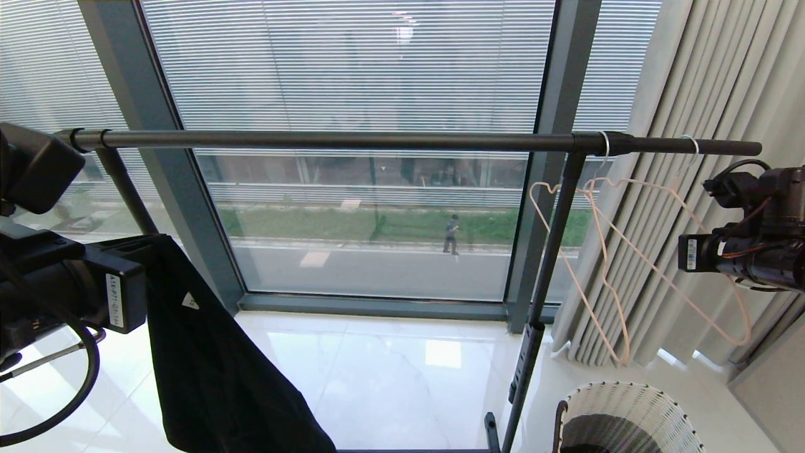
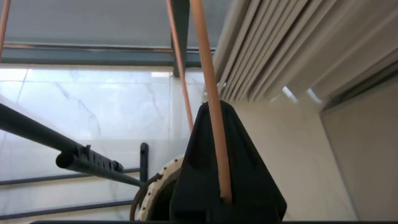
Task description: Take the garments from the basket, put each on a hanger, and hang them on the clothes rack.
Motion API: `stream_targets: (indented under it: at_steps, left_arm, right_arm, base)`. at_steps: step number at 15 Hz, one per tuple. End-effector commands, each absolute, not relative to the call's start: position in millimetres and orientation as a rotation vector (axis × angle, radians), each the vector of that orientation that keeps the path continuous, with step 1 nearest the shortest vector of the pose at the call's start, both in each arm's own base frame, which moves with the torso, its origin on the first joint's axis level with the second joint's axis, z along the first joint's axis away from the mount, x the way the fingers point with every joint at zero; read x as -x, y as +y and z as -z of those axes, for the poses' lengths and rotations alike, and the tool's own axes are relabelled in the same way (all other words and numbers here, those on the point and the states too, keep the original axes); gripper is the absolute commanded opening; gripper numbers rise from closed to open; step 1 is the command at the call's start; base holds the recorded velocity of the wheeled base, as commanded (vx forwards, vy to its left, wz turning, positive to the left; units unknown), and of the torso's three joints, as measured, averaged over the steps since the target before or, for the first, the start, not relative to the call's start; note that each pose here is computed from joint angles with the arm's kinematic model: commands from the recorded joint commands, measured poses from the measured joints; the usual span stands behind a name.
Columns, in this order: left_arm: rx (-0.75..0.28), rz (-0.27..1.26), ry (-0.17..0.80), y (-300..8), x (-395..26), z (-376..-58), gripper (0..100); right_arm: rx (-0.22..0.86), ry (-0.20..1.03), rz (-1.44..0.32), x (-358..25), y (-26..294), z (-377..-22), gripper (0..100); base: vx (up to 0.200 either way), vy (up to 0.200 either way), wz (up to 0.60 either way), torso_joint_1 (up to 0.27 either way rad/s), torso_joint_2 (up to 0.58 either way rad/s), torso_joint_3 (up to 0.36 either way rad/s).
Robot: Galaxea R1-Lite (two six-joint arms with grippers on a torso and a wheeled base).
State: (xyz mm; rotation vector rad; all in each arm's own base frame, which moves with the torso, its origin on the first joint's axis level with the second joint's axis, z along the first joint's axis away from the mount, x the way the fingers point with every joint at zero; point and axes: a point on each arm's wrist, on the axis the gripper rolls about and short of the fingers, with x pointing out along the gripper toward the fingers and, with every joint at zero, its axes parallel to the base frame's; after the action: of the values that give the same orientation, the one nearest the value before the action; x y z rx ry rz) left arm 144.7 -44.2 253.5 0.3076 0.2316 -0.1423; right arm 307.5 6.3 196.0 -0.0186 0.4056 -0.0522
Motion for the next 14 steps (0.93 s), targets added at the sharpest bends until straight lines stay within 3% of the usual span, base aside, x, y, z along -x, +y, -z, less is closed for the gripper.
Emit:
stream_targets:
  at_steps: [1,8,14]
  left_arm:
    - [-0.308,0.142,0.231,-44.2,-144.7,-253.5,0]
    - [-0.309,0.140,0.228,-43.9,-144.0,-254.0,0]
    - [-0.320,0.076,0.241,-42.4,-144.5,-252.1,0]
  right_arm:
    - [0.018,0.389,0.052,-305.6,6.6,-199.5,0]
    - [0.012,0.240,0.035,-290.0,10.7,-227.8,0]
    - [0.013,0.228,0.035,-237.4,8.8,-228.2,0]
  base:
    - [0.000,0.000,0.00,0.000,0.00,0.000]
    - [0.000,0.000,0.00,0.000,0.00,0.000]
    - [-0.033,0.000,0.00,0.000,0.00,0.000]
